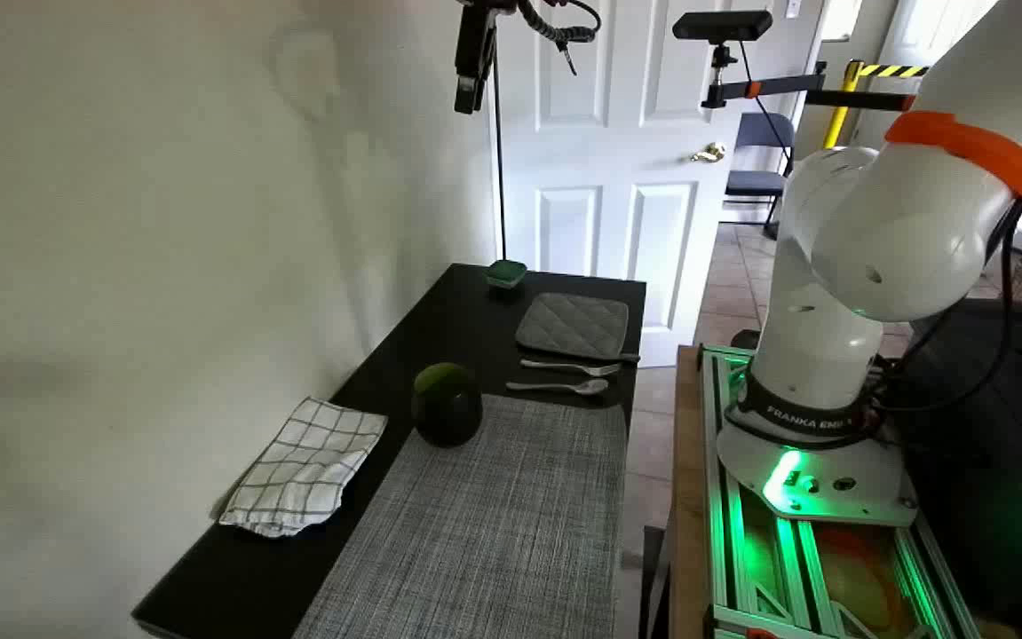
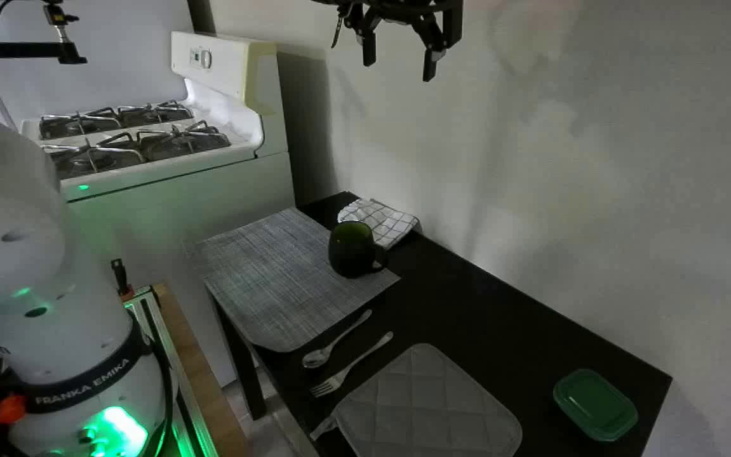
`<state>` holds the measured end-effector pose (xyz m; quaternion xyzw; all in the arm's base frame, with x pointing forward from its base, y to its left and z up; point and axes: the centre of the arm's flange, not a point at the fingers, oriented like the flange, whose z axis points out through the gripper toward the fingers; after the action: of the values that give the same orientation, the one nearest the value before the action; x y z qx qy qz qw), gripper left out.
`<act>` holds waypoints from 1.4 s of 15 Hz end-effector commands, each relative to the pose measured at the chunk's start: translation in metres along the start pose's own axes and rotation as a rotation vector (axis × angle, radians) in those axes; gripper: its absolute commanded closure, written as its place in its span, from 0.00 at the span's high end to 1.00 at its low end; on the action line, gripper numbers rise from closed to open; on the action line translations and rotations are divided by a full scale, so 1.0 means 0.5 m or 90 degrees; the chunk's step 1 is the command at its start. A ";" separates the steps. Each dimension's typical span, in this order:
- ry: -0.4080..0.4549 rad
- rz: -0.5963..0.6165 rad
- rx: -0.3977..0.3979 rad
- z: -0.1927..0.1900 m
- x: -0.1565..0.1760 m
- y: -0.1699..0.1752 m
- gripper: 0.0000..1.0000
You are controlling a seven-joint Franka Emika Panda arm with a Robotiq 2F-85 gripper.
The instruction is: Put the spoon inside the mug
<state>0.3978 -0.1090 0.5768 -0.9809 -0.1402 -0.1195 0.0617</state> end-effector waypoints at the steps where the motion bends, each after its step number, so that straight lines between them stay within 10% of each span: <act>1: 0.000 0.000 0.000 0.000 0.000 0.000 1.00; 4: 0.000 0.000 0.000 0.000 0.000 0.000 1.00; 12: -0.290 0.036 -0.047 0.211 -0.162 -0.052 1.00; 21: -0.155 -0.017 -0.078 0.493 -0.212 -0.079 1.00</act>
<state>0.3439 -0.0695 0.3611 -0.9884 -0.1509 0.0140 -0.0089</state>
